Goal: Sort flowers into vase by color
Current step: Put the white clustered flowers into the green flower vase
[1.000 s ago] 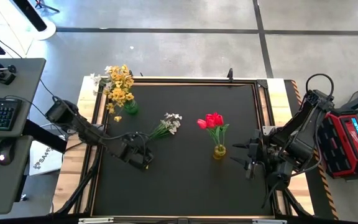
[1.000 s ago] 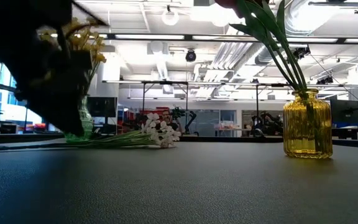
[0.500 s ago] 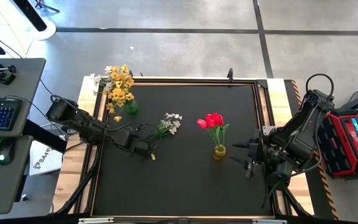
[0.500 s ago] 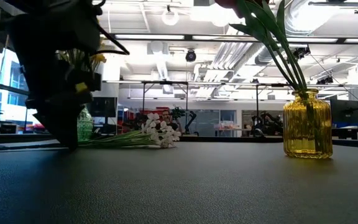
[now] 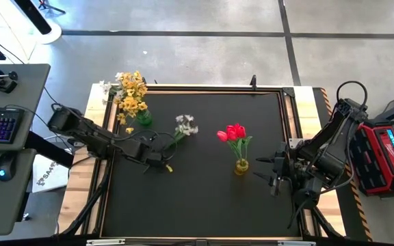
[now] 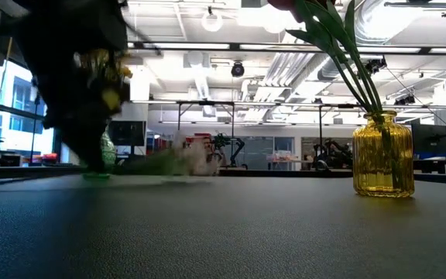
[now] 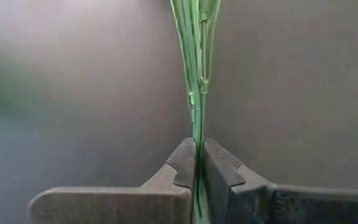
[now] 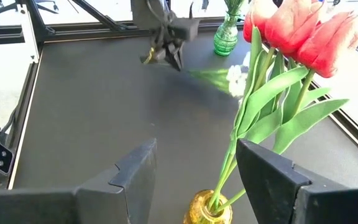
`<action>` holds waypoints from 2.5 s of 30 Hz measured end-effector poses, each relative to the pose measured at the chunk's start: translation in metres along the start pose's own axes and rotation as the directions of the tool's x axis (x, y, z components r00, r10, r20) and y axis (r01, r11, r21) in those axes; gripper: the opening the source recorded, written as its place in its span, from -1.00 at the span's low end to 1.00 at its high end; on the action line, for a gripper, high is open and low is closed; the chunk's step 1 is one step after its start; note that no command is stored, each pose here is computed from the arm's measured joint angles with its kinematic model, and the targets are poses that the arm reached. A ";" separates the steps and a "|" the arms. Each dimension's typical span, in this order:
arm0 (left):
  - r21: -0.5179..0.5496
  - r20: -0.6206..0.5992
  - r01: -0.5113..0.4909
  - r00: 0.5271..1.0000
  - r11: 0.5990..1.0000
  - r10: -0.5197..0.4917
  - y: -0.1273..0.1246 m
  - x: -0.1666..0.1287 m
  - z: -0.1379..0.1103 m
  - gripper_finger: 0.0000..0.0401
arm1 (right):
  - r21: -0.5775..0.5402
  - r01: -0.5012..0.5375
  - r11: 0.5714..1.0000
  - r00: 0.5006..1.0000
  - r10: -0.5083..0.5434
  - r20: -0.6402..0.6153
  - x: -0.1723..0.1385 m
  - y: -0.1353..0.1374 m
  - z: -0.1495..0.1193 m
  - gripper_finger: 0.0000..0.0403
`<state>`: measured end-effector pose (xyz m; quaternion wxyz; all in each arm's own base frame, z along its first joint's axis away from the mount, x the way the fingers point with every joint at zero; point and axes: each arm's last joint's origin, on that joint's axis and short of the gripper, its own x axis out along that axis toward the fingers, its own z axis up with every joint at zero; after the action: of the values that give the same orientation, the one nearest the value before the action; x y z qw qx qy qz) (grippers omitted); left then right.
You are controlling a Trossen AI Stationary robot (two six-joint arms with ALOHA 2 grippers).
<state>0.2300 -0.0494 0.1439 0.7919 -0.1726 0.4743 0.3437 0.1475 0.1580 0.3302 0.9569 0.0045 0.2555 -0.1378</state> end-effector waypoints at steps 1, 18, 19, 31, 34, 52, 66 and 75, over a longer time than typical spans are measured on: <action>0.001 0.036 0.024 0.999 1.000 -0.024 -0.001 -0.006 0.002 -0.99 | -0.001 -0.002 1.000 1.000 0.002 0.000 0.000 0.000 0.000 0.02; 0.435 0.697 0.192 0.547 0.880 -0.464 -0.039 -0.118 0.029 -1.00 | -0.278 -0.418 0.865 0.880 0.461 0.110 0.033 0.043 0.046 0.02; 0.462 0.710 0.194 0.503 0.866 -0.492 -0.041 -0.121 0.030 -1.00 | -0.290 -0.425 0.857 0.878 0.469 0.098 0.043 0.044 0.047 0.02; 0.699 0.703 0.138 0.051 0.702 -0.710 -0.055 -0.147 0.043 -1.00 | -0.211 -0.309 0.927 0.935 0.337 0.110 0.141 0.046 0.051 0.02; 0.746 0.660 0.146 -0.031 0.650 -0.751 -0.055 -0.151 0.044 -1.00 | -0.184 -0.258 0.948 0.941 0.290 0.172 0.150 0.048 0.054 0.01; 0.802 0.596 0.080 -0.074 0.591 -0.799 -0.083 -0.140 0.056 -1.00 | -0.150 -0.197 0.969 0.912 0.237 0.335 0.187 0.044 0.065 -0.12; 0.726 0.680 0.095 0.054 0.682 -0.731 -0.088 -0.135 0.056 -0.92 | -0.180 -0.215 0.960 0.918 0.262 0.299 0.186 0.048 0.061 -0.96; 0.696 0.664 0.143 0.243 0.703 -0.707 -0.076 -0.137 0.051 -0.33 | -0.121 -0.216 0.969 0.937 0.240 0.254 0.188 0.047 0.056 -0.99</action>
<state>0.2729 -0.1247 0.2842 0.9910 0.1281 -0.0385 0.0013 0.3433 0.1495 0.2841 0.9912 -0.0280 0.1284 -0.0135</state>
